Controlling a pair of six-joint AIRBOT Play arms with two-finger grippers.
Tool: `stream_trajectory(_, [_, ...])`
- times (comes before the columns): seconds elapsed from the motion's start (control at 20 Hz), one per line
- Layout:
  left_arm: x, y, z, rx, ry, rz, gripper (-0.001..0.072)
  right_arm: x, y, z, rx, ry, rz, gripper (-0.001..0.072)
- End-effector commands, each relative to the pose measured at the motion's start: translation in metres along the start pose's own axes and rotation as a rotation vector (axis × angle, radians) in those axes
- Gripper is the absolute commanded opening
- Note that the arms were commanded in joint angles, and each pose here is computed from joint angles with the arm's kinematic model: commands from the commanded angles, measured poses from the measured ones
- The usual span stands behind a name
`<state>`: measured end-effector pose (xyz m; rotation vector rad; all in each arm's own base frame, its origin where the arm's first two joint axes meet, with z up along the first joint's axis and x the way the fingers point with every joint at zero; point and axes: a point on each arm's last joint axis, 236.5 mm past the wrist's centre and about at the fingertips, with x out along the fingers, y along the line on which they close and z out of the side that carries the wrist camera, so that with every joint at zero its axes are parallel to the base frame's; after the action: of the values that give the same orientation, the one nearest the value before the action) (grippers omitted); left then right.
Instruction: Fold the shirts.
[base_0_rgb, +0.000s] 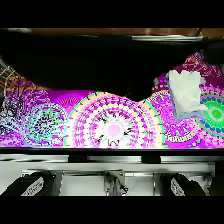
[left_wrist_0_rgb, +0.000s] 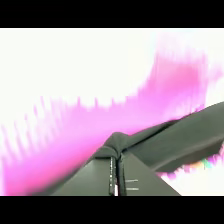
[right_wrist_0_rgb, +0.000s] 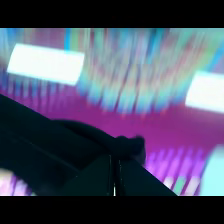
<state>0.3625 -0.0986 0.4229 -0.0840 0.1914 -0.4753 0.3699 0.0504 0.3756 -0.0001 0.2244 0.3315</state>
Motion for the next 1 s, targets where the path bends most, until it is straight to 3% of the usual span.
stream_trajectory(0.0, [-0.145,-0.082,0.128,0.228,-0.425,0.026,0.0032,-0.162,0.049,0.142,-0.197,-0.506,-0.139,0.0064])
stream_trajectory(0.15, [-0.186,-0.094,0.125,0.262,-0.439,0.082,0.0031,-0.213,0.057,0.150,-0.183,-0.571,-0.207,0.0063])
stream_trajectory(0.25, [-0.184,-0.071,0.095,0.219,-0.304,0.178,0.0032,-0.219,0.053,0.140,-0.177,-0.536,-0.239,0.0064])
stream_trajectory(0.35, [-0.174,-0.064,0.067,0.208,-0.176,0.185,0.0032,-0.207,0.053,0.122,-0.163,-0.447,-0.220,0.0064])
stream_trajectory(0.65, [-0.116,-0.017,-0.026,0.105,0.163,0.203,0.0033,-0.123,0.002,0.013,-0.061,0.092,-0.242,0.0064])
stream_trajectory(0.95, [-0.036,0.067,-0.198,-0.004,0.604,0.261,0.0033,0.021,-0.053,-0.127,0.133,0.588,-0.140,0.0064])
